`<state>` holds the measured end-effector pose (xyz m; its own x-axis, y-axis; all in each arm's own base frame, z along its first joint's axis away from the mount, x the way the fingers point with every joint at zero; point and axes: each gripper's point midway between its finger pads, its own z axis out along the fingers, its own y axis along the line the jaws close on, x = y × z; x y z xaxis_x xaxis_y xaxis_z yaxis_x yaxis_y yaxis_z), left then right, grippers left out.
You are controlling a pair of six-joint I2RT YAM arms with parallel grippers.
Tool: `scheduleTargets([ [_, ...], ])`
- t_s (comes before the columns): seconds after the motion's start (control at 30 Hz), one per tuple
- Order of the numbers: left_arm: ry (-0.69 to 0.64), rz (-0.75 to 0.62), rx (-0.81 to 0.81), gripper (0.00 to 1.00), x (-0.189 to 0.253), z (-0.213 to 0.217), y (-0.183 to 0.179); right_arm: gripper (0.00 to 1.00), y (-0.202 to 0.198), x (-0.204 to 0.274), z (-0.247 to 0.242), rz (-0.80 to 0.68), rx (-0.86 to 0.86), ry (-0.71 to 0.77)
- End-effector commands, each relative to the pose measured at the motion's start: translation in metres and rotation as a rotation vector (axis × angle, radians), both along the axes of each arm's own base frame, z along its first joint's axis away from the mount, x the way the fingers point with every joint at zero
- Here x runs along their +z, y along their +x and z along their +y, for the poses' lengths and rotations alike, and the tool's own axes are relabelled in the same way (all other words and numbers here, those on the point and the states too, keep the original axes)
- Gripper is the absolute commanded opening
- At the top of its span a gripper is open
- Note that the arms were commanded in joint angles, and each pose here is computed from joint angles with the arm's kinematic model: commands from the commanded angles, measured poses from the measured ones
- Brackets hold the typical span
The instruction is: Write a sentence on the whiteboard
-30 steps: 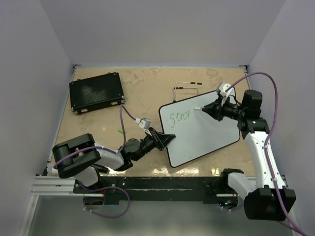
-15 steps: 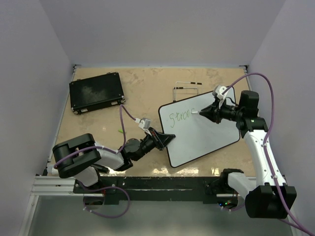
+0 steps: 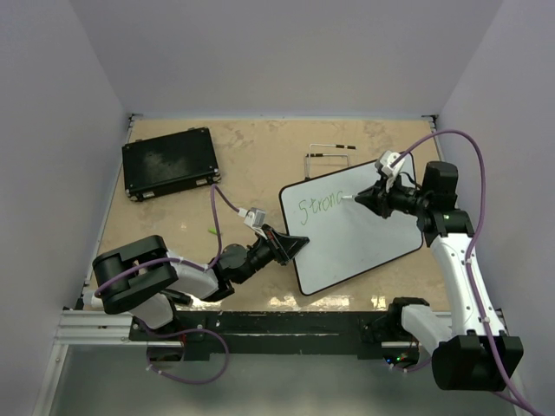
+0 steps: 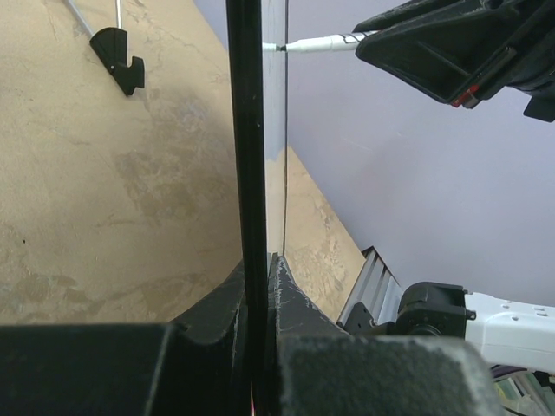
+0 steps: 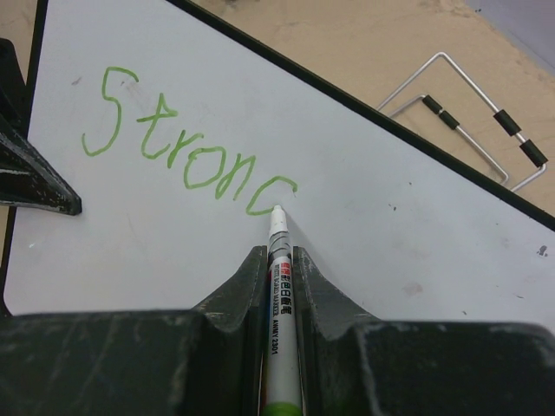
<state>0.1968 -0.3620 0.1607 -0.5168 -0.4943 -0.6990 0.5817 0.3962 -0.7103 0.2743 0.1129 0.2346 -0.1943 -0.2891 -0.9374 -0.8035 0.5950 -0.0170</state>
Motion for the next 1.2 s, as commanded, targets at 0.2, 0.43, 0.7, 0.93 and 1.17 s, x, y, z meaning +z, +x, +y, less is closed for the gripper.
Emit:
scheduleTargets([
  [0.2,0.077,-0.098,-0.045,0.0,-0.005,-0.005,-0.006,0.0,0.026,0.028,-0.004,-0.078,-0.051,0.011],
  [0.43,0.077,-0.098,-0.045,0.0,-0.005,-0.005,-0.006,0.0,0.023,0.02,-0.004,-0.063,-0.039,-0.004],
  [0.7,0.077,-0.096,-0.044,0.0,-0.005,-0.004,-0.006,0.0,-0.001,-0.006,-0.006,0.009,0.024,-0.077],
  [0.93,0.076,-0.097,-0.044,0.0,-0.005,-0.004,-0.007,0.0,-0.018,-0.015,-0.005,0.031,0.078,-0.113],
  [1.17,0.072,-0.099,-0.039,0.0,-0.003,-0.004,-0.005,0.0,-0.024,-0.021,-0.002,0.078,0.127,-0.125],
])
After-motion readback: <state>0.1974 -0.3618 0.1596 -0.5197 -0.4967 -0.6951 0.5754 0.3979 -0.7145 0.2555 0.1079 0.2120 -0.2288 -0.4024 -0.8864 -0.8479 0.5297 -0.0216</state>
